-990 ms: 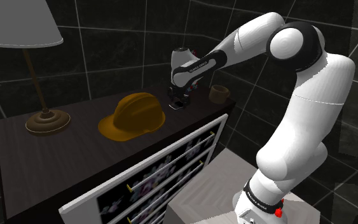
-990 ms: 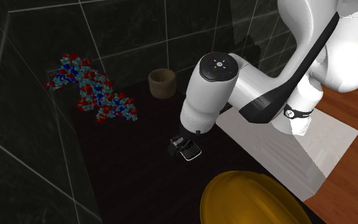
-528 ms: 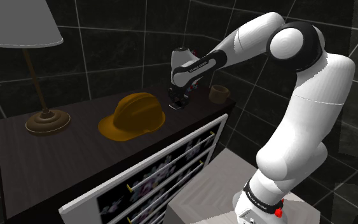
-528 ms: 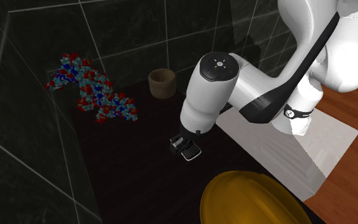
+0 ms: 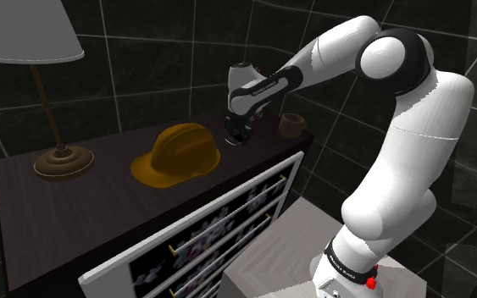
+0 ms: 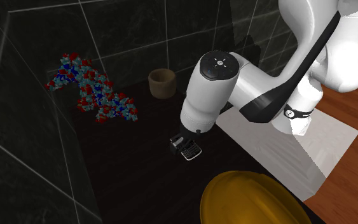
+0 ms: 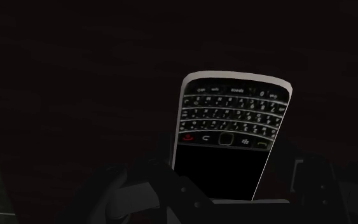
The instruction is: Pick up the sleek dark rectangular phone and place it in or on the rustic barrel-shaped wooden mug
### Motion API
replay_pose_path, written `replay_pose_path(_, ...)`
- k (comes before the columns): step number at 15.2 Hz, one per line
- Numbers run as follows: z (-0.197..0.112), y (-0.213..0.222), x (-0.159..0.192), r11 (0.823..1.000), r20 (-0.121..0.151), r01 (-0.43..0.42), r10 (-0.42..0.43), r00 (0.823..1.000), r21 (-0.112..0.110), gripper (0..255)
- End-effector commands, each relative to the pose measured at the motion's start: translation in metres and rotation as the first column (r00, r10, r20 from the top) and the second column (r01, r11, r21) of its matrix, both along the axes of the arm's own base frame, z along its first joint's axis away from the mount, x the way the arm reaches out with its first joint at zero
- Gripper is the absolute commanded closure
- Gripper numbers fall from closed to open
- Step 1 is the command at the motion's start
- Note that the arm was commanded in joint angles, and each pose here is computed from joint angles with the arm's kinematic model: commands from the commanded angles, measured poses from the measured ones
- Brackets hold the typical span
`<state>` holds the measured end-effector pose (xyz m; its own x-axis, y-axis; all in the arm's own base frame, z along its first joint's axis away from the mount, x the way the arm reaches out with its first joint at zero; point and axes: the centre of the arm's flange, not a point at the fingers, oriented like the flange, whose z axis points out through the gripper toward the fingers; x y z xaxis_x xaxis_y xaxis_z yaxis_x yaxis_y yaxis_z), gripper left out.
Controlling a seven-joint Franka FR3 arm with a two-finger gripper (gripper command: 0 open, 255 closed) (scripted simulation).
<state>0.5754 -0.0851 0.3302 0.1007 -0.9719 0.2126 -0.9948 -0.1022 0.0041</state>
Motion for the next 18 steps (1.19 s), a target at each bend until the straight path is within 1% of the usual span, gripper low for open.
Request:
replay_pose_path(1, 0.008, 0.000, 0.000, 1.000, -0.001, 0.000, 0.000, 1.000, 0.000, 255)
replay_pose_path(18, 0.097, 0.000, 0.000, 1.000, -0.001, 0.000, 0.000, 1.000, 0.000, 255)
